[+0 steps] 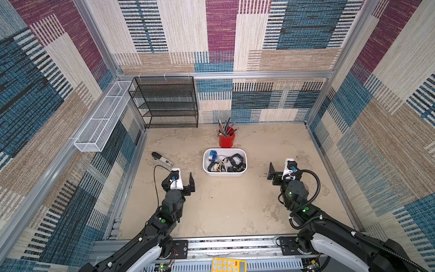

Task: Put the watch into the storage box
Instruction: Reset both arms

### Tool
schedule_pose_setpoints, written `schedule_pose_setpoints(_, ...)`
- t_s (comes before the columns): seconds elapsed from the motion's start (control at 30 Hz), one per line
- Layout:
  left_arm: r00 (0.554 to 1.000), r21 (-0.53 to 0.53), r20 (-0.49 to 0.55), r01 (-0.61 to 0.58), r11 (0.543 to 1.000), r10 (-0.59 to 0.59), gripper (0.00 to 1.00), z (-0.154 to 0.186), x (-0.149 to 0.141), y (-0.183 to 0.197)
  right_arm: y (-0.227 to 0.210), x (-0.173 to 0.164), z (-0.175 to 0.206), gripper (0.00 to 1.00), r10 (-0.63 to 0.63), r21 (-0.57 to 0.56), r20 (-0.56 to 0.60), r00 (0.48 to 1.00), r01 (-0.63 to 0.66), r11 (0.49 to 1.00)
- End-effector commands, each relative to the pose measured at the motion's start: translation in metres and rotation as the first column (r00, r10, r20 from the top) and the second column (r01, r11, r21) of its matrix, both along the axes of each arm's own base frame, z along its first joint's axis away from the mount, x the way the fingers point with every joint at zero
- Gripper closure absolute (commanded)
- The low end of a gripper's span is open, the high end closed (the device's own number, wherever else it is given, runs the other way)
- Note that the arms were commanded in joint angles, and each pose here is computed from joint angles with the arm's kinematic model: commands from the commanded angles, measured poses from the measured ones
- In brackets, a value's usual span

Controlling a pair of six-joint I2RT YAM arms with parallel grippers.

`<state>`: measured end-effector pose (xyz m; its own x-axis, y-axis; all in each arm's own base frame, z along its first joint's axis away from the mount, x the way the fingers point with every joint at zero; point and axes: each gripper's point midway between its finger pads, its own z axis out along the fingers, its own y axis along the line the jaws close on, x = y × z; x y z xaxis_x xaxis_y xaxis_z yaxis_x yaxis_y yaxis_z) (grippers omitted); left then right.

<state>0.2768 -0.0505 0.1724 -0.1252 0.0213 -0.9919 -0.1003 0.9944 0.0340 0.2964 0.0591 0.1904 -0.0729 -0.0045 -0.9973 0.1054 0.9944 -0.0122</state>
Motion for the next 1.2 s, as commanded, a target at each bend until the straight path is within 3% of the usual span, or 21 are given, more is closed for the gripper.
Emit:
schedule_pose_setpoints(0.0,0.987,0.042,0.087,-0.141,0.989,0.137,0.03,0.023,0.000,0.027,-0.018,0.001,0.021,0.00,-0.060,0.006,0.130,0.990,0.059,0.998)
schedule_pose_setpoints(0.1,0.983,0.085,0.013,-0.185,0.979,0.184,0.03,0.003,0.012,0.043,-0.040,0.014,0.015,0.00,-0.120,0.010,0.136,0.984,0.119,0.993)
schedule_pose_setpoints(0.2,0.975,0.040,-0.055,-0.213,0.976,0.215,0.03,-0.032,0.025,0.061,-0.063,0.030,-0.004,0.00,-0.179,0.049,0.114,0.977,0.175,0.983)
schedule_pose_setpoints(0.3,0.978,0.039,0.009,-0.208,0.977,0.208,0.03,-0.029,0.043,0.067,-0.078,0.040,-0.014,0.00,-0.233,0.015,0.121,0.965,0.233,0.972)
schedule_pose_setpoints(0.4,0.991,0.130,-0.041,-0.121,0.984,0.127,0.02,-0.036,0.077,0.056,-0.085,0.051,-0.020,0.00,-0.203,0.031,0.126,0.971,0.201,0.979)
schedule_pose_setpoints(0.43,0.988,0.115,-0.092,-0.110,0.987,0.121,0.02,-0.049,0.087,0.059,-0.085,0.058,-0.024,0.00,-0.170,0.031,0.128,0.977,0.168,0.985)
schedule_pose_setpoints(0.5,0.987,0.067,-0.096,-0.125,0.990,0.131,0.02,-0.065,0.100,0.072,-0.071,0.077,-0.035,0.01,-0.081,0.001,0.041,0.996,0.082,0.997)
schedule_pose_setpoints(0.53,0.988,0.055,-0.079,-0.130,0.990,0.134,0.02,-0.062,0.103,0.076,-0.071,0.078,-0.036,0.00,-0.064,0.003,0.046,0.997,0.064,0.998)
schedule_pose_setpoints(0.6,0.973,0.020,-0.192,-0.128,0.992,0.129,0.02,-0.073,0.103,0.079,-0.073,0.077,-0.038,0.00,-0.024,0.035,0.044,0.999,0.023,0.999)
schedule_pose_setpoints(0.67,0.978,0.002,-0.173,-0.121,0.993,0.119,0.03,-0.072,0.115,0.085,-0.073,0.071,-0.038,0.01,-0.005,0.030,0.103,0.995,0.002,1.000)
schedule_pose_setpoints(0.7,0.967,-0.011,-0.224,-0.128,0.992,0.123,0.03,-0.077,0.117,0.087,-0.072,0.074,-0.048,0.00,0.001,0.043,0.024,1.000,-0.002,0.999)
schedule_pose_setpoints(0.73,0.955,-0.023,-0.272,-0.132,0.991,0.121,0.03,-0.079,0.118,0.087,-0.072,0.074,-0.040,0.00,0.003,0.034,0.075,0.997,-0.005,0.999)
schedule_pose_setpoints(0.8,0.971,-0.011,-0.203,-0.128,0.992,0.123,0.03,-0.074,0.120,0.088,-0.072,0.074,-0.048,0.00,0.003,0.039,0.029,1.000,-0.004,0.999)
schedule_pose_setpoints(0.87,0.959,-0.022,-0.253,-0.138,0.990,0.128,0.00,-0.078,0.117,0.089,-0.074,0.072,-0.041,0.00,-0.011,0.038,0.072,0.997,0.008,0.999)
schedule_pose_setpoints(0.97,0.969,-0.015,-0.211,-0.137,0.990,0.131,0.00,-0.075,0.119,0.089,-0.073,0.073,-0.043,0.00,-0.007,0.037,0.057,0.998,0.005,0.999)
schedule_pose_setpoints(1.17,0.965,-0.017,-0.227,-0.137,0.990,0.130,0.00,-0.076,0.119,0.089,-0.064,0.076,-0.046,0.00,0.052,0.022,0.038,0.998,-0.053,0.998)
